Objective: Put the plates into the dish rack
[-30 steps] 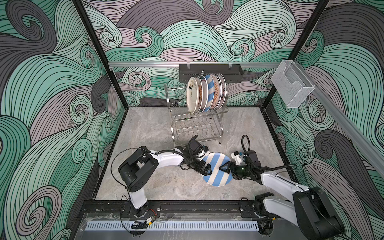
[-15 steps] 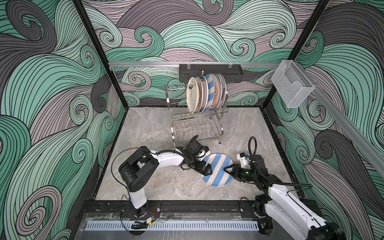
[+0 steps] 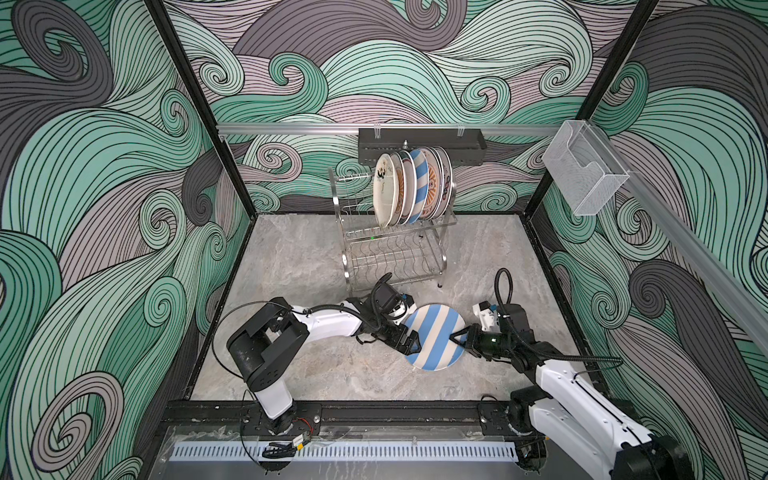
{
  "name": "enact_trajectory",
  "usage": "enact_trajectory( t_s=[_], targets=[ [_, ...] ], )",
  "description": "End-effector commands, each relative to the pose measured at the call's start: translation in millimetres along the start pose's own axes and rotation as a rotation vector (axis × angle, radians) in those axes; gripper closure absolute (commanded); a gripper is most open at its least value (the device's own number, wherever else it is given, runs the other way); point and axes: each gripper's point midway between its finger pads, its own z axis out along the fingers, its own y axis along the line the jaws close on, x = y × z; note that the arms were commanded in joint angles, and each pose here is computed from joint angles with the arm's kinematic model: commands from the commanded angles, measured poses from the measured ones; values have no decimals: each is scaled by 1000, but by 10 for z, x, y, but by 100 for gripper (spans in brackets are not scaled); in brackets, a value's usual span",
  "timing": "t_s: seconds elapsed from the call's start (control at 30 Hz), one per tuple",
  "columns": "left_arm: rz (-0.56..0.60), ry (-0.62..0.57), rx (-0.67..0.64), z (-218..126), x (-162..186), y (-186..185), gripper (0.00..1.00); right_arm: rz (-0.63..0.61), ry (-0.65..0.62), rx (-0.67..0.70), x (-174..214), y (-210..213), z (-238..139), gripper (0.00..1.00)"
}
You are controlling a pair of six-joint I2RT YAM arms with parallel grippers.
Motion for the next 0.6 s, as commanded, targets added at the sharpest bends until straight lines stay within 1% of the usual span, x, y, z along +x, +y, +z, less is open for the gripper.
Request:
enact_trajectory(
  t_s=[0.0,0.1,0.23,0.33,0.43,0.57],
  targets=[
    [15,-49,-2,-109,-85,-76,2,-52,-21,-14,-101,134,-58,86],
    [15,-62,-28,-180,-86,-60,1,-77,-18,-11,-119,193,-105,87],
    [11,-76,-118,-410,-72,23,1,-118,-24,-13,-149,273,-164,89],
    [-4,-152,-165,-730,-113,75,1,-150,-16,-15,-160,359,-223,94],
    [-54,-237,-185,-1089,-158,155,1,-201,-37,-58,-231,584,-320,99],
    [-96,-339,-192,-1612,-183,221,1,-307,-78,-143,-339,1043,-519,100]
  ],
)
